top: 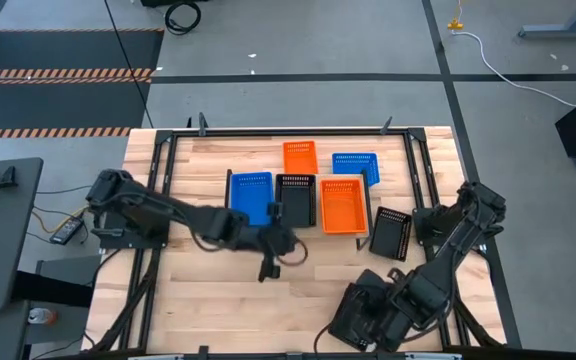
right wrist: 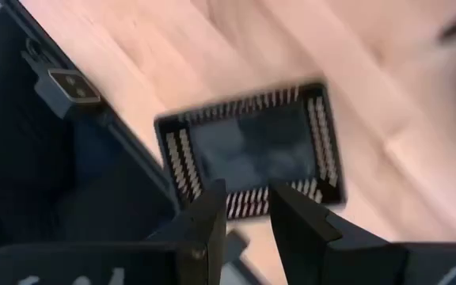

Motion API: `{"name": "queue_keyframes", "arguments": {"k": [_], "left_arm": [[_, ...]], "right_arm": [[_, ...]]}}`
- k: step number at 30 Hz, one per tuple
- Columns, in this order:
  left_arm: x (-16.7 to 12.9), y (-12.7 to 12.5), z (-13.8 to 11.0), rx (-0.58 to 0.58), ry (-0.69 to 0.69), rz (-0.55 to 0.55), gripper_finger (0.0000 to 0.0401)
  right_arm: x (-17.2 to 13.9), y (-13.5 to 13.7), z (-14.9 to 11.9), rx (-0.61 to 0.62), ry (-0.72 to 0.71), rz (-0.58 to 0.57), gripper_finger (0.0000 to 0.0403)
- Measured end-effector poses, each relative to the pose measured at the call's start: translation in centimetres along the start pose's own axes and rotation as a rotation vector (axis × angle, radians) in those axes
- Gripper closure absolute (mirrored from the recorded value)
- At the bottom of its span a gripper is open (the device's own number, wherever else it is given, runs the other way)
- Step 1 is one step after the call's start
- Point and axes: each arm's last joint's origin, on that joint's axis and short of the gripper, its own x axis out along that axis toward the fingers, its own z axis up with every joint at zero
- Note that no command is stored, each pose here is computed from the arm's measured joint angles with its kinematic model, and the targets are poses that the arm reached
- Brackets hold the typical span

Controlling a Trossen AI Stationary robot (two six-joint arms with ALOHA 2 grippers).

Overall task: Stack baskets on shelf by color
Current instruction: Stack the bottom black basket on the black basket on the shelf

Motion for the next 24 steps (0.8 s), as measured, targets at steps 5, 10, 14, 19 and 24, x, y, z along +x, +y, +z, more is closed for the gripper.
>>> {"name": "queue_keyframes", "arguments": {"k": [5, 10, 14, 19, 24], "left_arm": [[-1.9, 0.1, 0.2, 0.002, -0.079, -0.136, 0.0388], [-2.4, -1.7, -0.3, 0.105, -0.134, -0.183, 0.0397], [-2.0, -2.0, -0.5, 0.113, -0.162, -0.173, 0.0386], [-1.8, -2.2, -0.4, 0.118, -0.22, -0.175, 0.0376], [-1.8, -2.0, 0.1, 0.112, -0.265, -0.149, 0.0388]], "right_arm": [[-0.3, 0.0, -1.7, 0.242, 0.058, 0.005, 0.0299], [-0.4, 0.4, -2.3, 0.309, 0.097, 0.037, 0.0299], [0.4, -0.4, -2.5, 0.237, 0.087, -0.034, 0.0299], [1.3, -0.1, -1.8, 0.261, 0.07, 0.003, 0.0299], [1.3, 1.3, -1.2, 0.215, 0.209, 0.141, 0.0299]]}}
